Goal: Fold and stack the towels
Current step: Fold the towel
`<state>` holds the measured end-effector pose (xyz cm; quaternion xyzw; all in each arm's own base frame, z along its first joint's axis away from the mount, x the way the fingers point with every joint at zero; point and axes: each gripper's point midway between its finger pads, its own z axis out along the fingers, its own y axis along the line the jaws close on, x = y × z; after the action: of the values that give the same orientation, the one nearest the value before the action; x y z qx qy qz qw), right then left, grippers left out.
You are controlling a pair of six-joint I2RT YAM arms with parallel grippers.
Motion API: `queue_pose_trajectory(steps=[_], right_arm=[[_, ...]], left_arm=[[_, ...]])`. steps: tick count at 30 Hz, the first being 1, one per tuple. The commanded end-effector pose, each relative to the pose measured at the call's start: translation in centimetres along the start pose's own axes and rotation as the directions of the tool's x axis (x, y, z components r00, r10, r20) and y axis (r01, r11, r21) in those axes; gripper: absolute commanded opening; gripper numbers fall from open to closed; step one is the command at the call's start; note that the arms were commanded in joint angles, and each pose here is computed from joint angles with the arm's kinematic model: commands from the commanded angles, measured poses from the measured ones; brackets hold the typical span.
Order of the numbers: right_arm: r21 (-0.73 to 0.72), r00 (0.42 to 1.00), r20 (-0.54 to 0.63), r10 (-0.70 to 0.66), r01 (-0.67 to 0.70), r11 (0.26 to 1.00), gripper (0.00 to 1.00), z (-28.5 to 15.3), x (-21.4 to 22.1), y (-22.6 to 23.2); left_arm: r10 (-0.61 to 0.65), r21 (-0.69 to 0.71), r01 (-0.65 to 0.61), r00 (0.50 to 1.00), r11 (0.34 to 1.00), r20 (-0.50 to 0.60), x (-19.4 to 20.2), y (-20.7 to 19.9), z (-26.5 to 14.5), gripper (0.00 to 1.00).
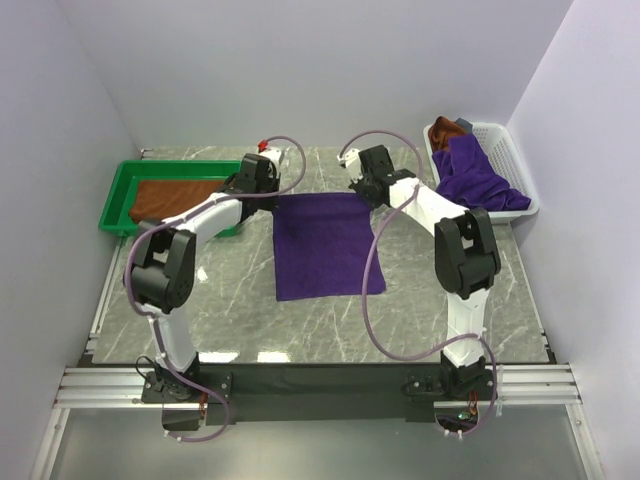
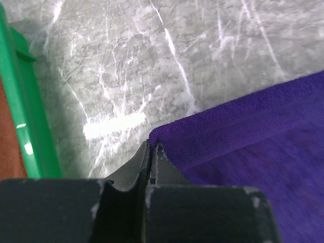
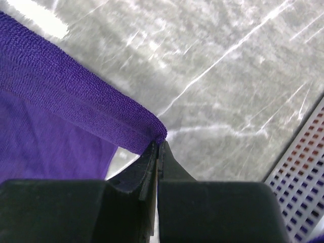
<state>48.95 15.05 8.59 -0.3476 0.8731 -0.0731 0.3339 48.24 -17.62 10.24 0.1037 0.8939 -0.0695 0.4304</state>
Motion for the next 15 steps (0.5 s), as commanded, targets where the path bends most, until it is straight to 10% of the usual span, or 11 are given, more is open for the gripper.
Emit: queue_pose_trajectory(steps=[1,15], right_arm=[[0.073,0.996,0.081,0.026,-0.032,0.997,0.0,-3.1,-1.7,-1.4],[0.027,0.997,0.045,0.068,-0.069,0.997,0.0,-7.8,3.5,2.2]], left_arm=[[-0.005,0.024,0.003,0.995,1.0,0.104,-2.9,-0.7,-2.7,0.01],[-0.081,0.034,0.081,0.997,0.996,0.0,3.4,-3.3,-7.2,0.01]])
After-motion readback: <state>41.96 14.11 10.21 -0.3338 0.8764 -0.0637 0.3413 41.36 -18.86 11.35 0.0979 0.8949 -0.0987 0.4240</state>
